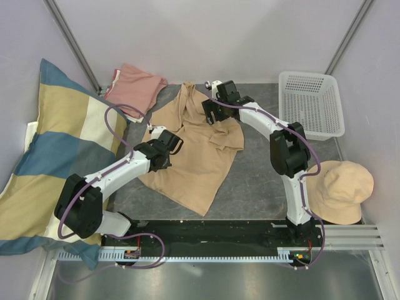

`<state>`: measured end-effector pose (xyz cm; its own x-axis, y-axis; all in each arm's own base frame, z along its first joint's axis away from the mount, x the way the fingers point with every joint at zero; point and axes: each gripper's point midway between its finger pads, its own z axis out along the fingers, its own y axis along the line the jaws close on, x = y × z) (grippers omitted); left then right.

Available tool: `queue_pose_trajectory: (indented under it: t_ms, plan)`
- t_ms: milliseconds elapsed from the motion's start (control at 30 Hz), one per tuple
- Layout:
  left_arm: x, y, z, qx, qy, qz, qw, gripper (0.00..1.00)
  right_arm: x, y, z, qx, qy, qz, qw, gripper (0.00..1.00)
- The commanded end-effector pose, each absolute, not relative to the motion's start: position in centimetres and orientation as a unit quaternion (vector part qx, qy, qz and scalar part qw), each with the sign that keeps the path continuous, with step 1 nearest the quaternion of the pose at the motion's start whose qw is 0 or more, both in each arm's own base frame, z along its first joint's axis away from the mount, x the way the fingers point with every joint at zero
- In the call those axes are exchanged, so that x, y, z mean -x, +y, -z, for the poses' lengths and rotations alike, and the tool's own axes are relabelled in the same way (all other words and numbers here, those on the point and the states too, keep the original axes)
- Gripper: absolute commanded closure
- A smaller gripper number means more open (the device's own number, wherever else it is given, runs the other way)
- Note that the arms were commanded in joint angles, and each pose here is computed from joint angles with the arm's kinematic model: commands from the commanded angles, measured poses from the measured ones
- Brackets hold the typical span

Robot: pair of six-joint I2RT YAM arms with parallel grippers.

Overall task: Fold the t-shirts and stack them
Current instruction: Flatten out the tshirt

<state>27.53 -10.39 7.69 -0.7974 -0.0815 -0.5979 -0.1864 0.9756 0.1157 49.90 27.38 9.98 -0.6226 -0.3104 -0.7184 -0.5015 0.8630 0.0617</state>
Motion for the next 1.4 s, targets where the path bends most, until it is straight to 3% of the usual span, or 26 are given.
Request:
queue_pose_trajectory:
  t_ms: [0,100,133,167,200,267,633,800,1133,1367]
  plan:
    - [-27.3,-10.5,-8.5,0.069,0.942,-0.073,0.32,0.98,-50.6,29.6,-9.1,0.263,0.881,-0.153,0.363,0.18]
    - [-27.1,-10.4,-8.4,0.069,0.943,-0.071,0.319,0.98,-50.9,30.3,-7.8,0.266,0.884,-0.151,0.354,0.2]
    - [-27.0,-10.3,-8.3,0.07,0.942,-0.073,0.319,0.98,-51.1,30.2,-7.3,0.263,0.887,-0.147,0.35,0.25]
    - [-27.0,-10.2,-8.3,0.07,0.942,-0.074,0.318,0.98,-51.3,30.0,-7.2,0.261,0.888,-0.142,0.351,0.52]
    - [-26.9,-10.2,-8.2,0.07,0.943,-0.075,0.318,0.98,-51.4,29.8,-7.0,0.256,0.891,-0.134,0.351,0.72]
    - [-26.9,-10.0,-8.1,0.07,0.942,-0.079,0.318,0.98,-51.9,28.4,-6.8,0.236,0.899,-0.097,0.357,1.0]
    - [-29.3,-10.9,-9.6,0.05,0.937,-0.09,0.334,0.98,-51.8,15.2,-4.8,0.041,0.933,0.072,0.351,1.0]
    - [-32.6,-12.4,-10.5,0.019,0.934,-0.1,0.343,0.98,-50.4,7.8,-4.8,-0.043,0.928,0.143,0.342,1.0]
    - [-41.9,-14.2,-11.4,-0.023,0.924,-0.137,0.356,0.98,-45.9,-1.6,-6.7,-0.184,0.905,0.212,0.319,1.0]
    - [-44.3,-12.3,-11.2,-0.013,0.926,-0.141,0.35,0.98,-41.8,-7.7,-6.5,-0.263,0.888,0.24,0.29,1.0]
